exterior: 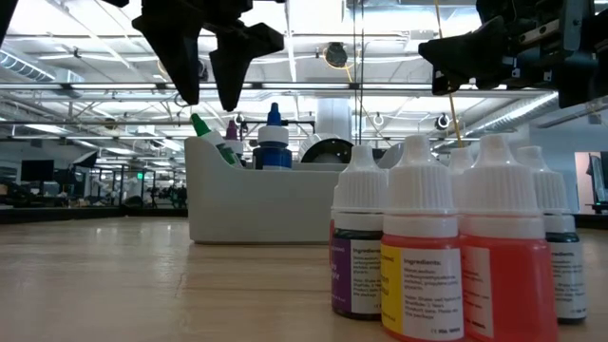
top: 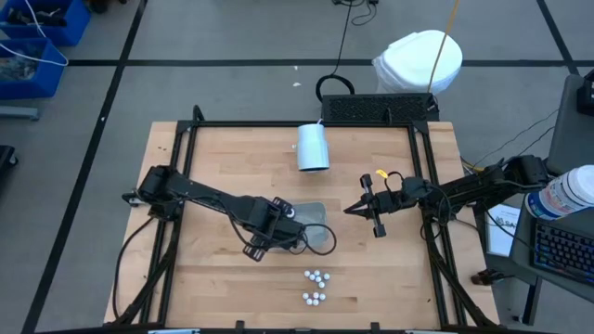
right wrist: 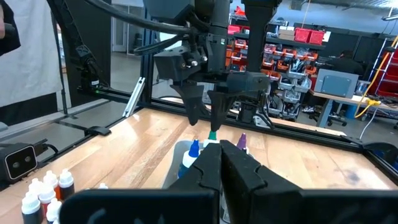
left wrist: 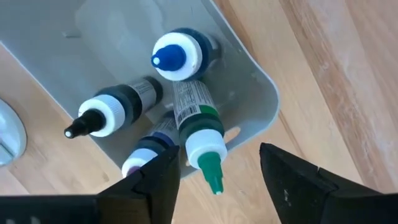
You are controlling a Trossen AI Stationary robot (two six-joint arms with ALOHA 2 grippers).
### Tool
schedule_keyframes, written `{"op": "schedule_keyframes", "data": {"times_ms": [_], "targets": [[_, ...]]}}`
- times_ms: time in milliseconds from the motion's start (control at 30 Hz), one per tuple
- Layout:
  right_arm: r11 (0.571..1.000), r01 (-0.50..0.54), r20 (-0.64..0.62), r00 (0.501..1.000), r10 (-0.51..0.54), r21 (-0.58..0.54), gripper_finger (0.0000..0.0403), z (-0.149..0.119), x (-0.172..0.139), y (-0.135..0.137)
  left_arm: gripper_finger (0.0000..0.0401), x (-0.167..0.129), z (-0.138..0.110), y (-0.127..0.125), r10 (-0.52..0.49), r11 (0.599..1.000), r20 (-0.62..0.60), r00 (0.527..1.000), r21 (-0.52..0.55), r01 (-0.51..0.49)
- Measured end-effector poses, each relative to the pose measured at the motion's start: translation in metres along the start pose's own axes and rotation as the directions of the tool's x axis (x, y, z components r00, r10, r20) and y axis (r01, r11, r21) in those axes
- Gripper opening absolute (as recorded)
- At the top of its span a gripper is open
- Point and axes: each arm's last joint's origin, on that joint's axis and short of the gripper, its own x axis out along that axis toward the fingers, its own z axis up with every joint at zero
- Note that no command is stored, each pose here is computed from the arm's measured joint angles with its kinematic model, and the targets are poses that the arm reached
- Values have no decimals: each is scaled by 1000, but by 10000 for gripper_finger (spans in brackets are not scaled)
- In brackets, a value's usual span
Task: Pick & Place food coloring
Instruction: Adjust the large green food coloring bottle on the gray bin
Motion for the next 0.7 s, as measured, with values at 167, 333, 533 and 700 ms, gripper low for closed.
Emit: {"op": "schedule_keyframes", "data": {"times_ms": [167,333,533,700], "targets": [[1000,0,0,1000,0,0,0,0,0,0,223,0,-1,1,-1,1000,-9,1000,-15,0],[1000,-1,0,1000,1,0,0,0,0,0,219,0,-8,1,-31,996,-77,997,-81,25],[1000,-1,-1,1000,1,5,0,0,0,0,212,-9,-19,-8,-49,986,-146,988,-163,24],[1000,-1,0,1000,1,4,0,0,0,0,216,-42,-37,-17,-11,970,-104,994,-243,-15]]}}
